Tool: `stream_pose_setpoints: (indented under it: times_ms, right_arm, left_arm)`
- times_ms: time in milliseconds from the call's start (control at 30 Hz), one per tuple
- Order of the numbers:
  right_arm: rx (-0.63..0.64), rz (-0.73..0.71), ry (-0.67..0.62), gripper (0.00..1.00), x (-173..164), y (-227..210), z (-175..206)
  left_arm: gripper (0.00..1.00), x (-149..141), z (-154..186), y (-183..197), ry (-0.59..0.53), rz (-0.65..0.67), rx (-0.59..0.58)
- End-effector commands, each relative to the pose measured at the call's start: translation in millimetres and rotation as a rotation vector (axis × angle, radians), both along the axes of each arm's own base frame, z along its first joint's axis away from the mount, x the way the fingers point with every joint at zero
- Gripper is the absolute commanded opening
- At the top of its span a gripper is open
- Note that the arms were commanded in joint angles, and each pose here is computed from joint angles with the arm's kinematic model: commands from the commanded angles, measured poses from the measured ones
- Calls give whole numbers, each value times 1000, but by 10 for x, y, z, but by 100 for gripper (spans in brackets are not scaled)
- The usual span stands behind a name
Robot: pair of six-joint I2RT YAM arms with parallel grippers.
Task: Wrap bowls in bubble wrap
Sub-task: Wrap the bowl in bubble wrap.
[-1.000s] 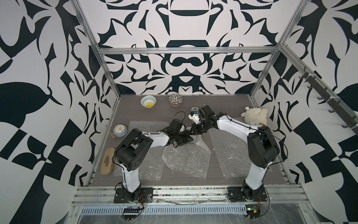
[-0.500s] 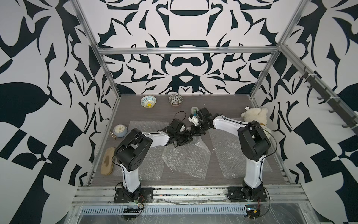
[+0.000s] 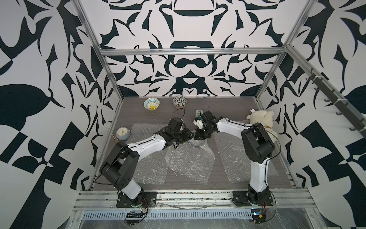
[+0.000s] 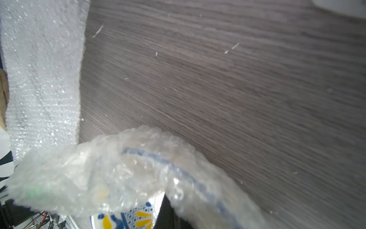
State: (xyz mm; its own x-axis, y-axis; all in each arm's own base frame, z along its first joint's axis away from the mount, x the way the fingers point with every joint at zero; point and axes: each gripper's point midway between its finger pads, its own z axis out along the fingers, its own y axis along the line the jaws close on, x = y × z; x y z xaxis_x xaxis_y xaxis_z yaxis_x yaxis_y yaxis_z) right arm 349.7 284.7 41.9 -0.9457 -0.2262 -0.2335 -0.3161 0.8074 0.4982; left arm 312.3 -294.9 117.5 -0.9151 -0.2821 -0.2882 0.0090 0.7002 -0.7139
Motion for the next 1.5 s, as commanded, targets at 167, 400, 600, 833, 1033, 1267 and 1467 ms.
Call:
stream_pose_setpoints:
  times_ms: [167, 400, 600, 833, 1033, 1267, 1467]
  right_arm:
    - [-156, -67, -26, 5, 48, -268, -141]
    - [-150, -106, -41, 5, 121, -262, -145]
    - [-143, -100, -37, 5, 107, -248, -139]
    - [-142, -103, -30, 5, 87, -254, -183]
    - [-138, -103, -28, 5, 95, -241, -177]
    - [-139, -99, -27, 5, 87, -244, -170]
    - [-148, -94, -9, 5, 42, -263, -245]
  left_arm:
    - [52, -268, -204, 757, 40, 152, 149]
    - [53, -577, -419, 1113, 127, 206, 187]
    - [60, -715, -492, 1404, 143, 237, 301]
    - [66, -818, -523, 1508, 112, 224, 321]
    - [59, -840, -624, 1370, 159, 167, 284]
    - [35, -776, -603, 1238, 144, 144, 224]
    - [18, -650, -294, 1095, 80, 88, 190]
